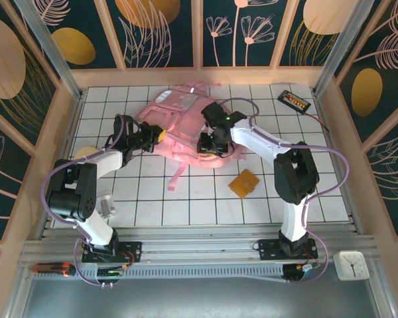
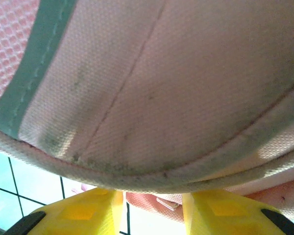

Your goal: Pack books, pencil case, and school supplies into a backpack

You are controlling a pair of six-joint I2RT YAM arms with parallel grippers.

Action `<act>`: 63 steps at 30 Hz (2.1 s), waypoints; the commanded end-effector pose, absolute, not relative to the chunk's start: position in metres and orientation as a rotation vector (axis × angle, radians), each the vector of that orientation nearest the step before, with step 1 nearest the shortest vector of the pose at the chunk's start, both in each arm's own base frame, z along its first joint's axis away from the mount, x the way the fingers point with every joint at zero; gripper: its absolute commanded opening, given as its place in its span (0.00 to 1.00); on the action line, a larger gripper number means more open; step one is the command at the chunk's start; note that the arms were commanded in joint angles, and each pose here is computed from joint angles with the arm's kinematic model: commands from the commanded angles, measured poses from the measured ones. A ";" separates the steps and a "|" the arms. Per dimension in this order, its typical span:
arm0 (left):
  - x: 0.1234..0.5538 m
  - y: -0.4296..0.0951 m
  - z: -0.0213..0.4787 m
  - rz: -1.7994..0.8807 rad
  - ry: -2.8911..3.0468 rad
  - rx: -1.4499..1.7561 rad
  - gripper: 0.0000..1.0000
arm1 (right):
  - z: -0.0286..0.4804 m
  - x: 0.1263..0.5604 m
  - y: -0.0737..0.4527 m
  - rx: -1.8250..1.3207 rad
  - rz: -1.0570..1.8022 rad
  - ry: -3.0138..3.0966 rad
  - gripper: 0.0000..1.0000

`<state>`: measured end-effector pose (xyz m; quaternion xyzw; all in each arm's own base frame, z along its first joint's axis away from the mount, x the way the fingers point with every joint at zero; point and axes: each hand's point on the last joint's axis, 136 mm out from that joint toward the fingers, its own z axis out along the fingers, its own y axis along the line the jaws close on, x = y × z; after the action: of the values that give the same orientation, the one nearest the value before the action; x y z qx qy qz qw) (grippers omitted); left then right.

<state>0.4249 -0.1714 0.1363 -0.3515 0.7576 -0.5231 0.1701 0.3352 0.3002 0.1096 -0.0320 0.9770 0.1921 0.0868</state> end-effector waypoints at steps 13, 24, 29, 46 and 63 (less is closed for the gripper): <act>0.432 -0.176 0.183 -1.581 2.027 -0.877 0.00 | 0.140 0.320 0.326 -0.050 0.403 2.827 0.45; 0.430 -0.176 0.185 -1.587 2.022 -0.877 0.00 | 0.119 0.316 0.325 -0.015 0.296 2.866 0.47; 0.428 -0.176 0.184 -1.589 2.023 -0.880 0.00 | 0.113 0.320 0.326 -0.014 0.297 2.866 0.44; 0.430 -0.177 0.184 -1.600 2.018 -0.887 0.00 | 0.094 0.323 0.320 0.004 0.242 2.883 0.19; 0.437 -0.166 0.178 -1.433 2.101 -0.809 0.00 | 0.115 0.312 0.289 -0.025 0.146 2.897 0.00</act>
<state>0.4229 -0.1701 0.1368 -0.3478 0.7634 -0.5154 0.1750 0.3180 0.3199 0.1053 -0.0113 0.9882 0.0887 0.1242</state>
